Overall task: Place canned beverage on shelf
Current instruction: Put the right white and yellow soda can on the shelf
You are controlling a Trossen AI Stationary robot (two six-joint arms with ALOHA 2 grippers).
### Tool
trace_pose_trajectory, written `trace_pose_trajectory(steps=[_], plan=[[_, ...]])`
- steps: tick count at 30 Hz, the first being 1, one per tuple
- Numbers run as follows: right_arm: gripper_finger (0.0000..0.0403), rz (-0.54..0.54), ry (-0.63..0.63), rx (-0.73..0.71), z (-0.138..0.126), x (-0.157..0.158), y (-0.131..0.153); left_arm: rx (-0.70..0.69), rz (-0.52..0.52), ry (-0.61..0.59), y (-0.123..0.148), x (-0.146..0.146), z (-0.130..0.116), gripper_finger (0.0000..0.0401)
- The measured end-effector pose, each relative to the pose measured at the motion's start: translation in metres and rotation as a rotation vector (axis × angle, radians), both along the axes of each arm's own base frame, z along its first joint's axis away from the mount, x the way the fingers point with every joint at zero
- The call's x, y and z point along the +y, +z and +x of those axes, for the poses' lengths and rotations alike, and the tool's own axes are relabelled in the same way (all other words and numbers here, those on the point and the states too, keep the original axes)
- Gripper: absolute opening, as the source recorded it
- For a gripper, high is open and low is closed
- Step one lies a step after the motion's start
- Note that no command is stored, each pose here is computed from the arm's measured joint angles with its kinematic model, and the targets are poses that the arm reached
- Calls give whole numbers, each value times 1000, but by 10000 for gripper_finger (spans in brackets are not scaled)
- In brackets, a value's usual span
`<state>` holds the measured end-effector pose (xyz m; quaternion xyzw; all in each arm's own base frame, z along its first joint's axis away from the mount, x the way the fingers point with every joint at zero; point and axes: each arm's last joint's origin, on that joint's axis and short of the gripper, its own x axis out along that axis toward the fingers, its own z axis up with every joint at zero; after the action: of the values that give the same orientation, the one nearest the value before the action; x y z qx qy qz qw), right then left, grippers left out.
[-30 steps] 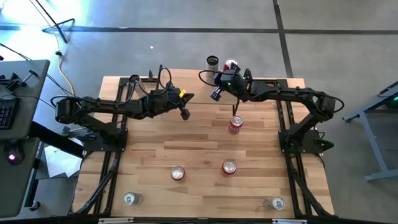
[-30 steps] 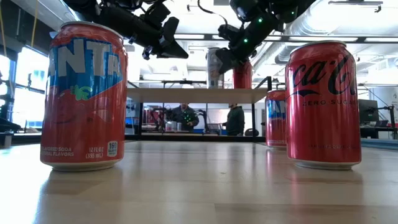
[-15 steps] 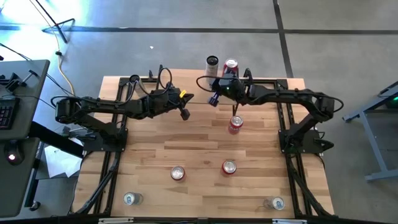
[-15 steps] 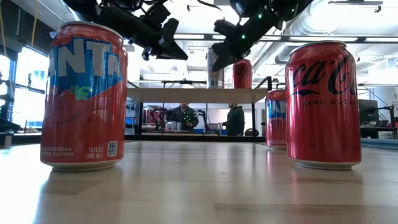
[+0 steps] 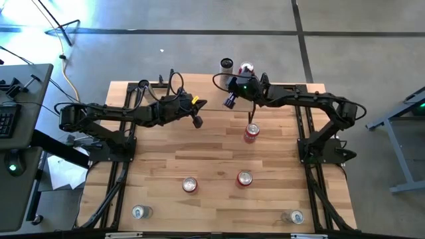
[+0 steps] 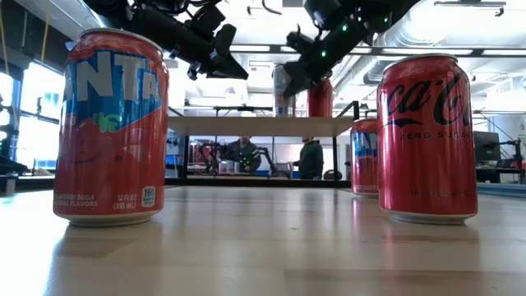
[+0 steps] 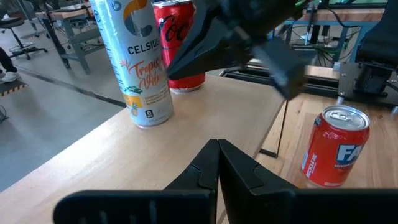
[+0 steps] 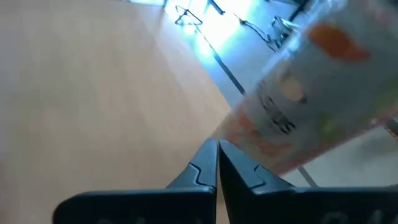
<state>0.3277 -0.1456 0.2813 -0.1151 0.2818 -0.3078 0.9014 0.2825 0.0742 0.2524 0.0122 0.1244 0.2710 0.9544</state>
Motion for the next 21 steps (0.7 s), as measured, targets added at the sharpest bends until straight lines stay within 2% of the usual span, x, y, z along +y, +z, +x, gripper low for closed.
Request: trace_pose_trajectory(steps=[6, 12, 21], plan=[[0, -46, -89, 58, -3, 10, 2, -1, 1, -1, 0, 0, 0, 0], [0, -68, -167, 39, -3, 8, 2, -3, 0, -1, 0, 0, 0, 0], [0, -77, -172, 22, 7, 4, -8, -11, 2, -1, 1, 0, 0, 0]])
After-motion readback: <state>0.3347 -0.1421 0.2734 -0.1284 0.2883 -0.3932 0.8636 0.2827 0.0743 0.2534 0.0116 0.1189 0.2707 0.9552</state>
